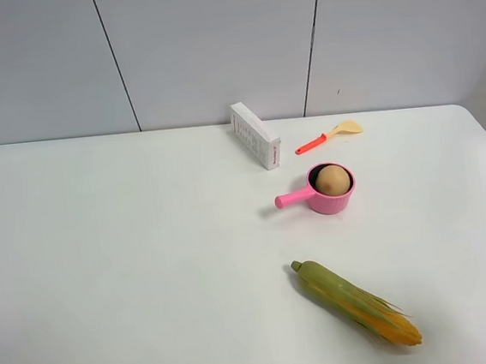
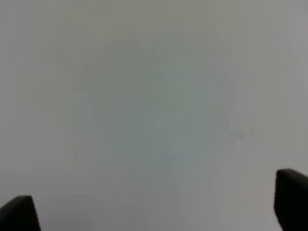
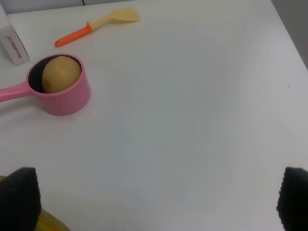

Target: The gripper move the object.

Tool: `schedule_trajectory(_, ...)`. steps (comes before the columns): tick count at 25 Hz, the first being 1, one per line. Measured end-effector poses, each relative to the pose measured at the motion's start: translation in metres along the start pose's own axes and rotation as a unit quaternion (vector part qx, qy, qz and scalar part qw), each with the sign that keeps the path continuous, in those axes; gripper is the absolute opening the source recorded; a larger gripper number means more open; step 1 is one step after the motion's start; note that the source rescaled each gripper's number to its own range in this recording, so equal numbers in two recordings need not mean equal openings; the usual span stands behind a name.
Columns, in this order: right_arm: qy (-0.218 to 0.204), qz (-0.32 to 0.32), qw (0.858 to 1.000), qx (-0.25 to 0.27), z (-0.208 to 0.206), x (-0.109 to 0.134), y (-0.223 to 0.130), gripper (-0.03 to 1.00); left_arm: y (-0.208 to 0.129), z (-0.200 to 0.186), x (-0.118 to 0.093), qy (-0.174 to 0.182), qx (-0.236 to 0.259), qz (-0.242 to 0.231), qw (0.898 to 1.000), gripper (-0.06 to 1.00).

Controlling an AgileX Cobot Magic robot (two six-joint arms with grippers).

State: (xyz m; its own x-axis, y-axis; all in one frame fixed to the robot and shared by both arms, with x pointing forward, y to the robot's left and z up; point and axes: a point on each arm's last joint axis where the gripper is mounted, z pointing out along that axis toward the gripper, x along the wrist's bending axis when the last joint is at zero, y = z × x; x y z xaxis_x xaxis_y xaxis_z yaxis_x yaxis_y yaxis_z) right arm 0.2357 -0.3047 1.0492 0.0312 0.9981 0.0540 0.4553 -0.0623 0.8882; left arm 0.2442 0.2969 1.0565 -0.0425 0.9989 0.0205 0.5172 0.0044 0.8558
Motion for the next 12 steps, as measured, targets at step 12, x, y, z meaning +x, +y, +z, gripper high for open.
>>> schedule_trajectory(12,0.000,0.000,1.000,0.000,0.0000,0.0000,0.0000,1.00,-0.0066,-0.0099,-0.0009,0.003,-0.048,0.000,0.999,1.00)
